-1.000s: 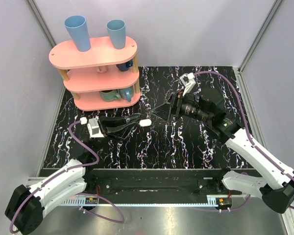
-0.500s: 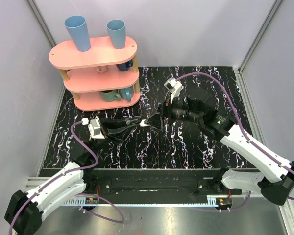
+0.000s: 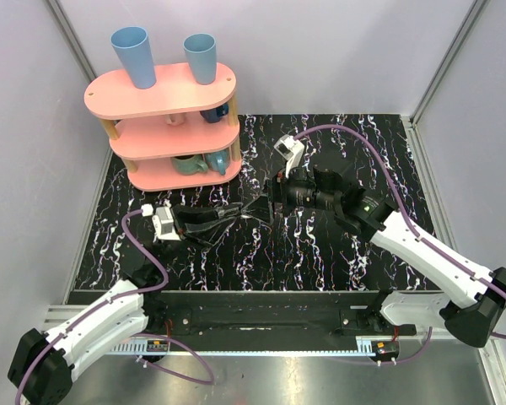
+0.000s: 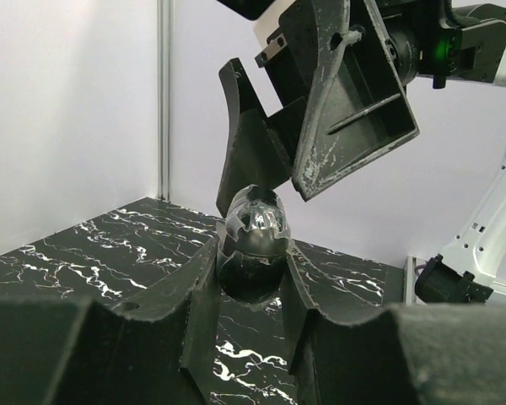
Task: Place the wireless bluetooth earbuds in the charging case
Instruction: Open the charging case.
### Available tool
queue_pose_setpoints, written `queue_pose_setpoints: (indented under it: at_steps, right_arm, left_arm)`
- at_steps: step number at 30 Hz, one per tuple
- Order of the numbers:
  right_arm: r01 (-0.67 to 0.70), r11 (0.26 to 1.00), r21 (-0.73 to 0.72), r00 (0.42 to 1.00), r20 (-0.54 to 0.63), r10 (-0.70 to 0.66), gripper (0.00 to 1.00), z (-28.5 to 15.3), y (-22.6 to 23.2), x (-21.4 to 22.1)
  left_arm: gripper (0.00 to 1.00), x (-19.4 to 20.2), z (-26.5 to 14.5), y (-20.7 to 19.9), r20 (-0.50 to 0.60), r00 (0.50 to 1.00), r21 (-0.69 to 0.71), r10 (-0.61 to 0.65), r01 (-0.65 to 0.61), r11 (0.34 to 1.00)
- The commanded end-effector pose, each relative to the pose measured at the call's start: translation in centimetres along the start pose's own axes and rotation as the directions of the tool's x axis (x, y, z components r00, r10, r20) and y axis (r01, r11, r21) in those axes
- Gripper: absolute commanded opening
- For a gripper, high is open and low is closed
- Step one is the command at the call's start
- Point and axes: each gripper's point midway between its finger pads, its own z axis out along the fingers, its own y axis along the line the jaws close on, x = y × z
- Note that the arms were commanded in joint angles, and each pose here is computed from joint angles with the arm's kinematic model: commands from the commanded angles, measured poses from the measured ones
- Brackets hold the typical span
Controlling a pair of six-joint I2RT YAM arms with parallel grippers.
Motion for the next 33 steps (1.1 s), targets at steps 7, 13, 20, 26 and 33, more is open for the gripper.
queue_pose_setpoints:
  at_steps: [7,13,20,26,33]
  right_arm:
    - [-0.014,0.999,-0.041,0.998,0.053,0.016,0.85,0.7,1.3,-1.8]
    - [-0.017,0.999,-0.039,0.998,0.06,0.02,0.85,0.7,1.2,-1.8]
    - [-0.006,0.997,-0.073,0.999,0.052,0.01,0.85,0.7,2.1,-1.7]
    - [0.006,0.996,-0.093,0.999,0.051,-0.002,0.85,0.4,2.6,-1.5]
    - [-0.012,0.998,-0.063,0.999,0.05,0.015,0.85,0.8,1.9,-1.2]
  left_arm:
    - [0.0,-1.9,-0.2,-1.4,0.055,0.998,0.049,0.005,-0.007,0.999]
    - [0.0,-1.9,-0.2,-1.5,0.054,0.999,0.052,0.003,-0.006,0.999]
    - [0.0,-1.8,-0.2,-1.0,0.053,0.999,0.032,0.001,-0.003,0.999]
    - [0.0,-2.0,-0.1,-0.4,0.069,0.998,-0.002,0.014,-0.014,1.0]
    - [0.0,-2.7,0.3,-0.8,0.082,0.997,0.019,0.007,-0.009,1.0]
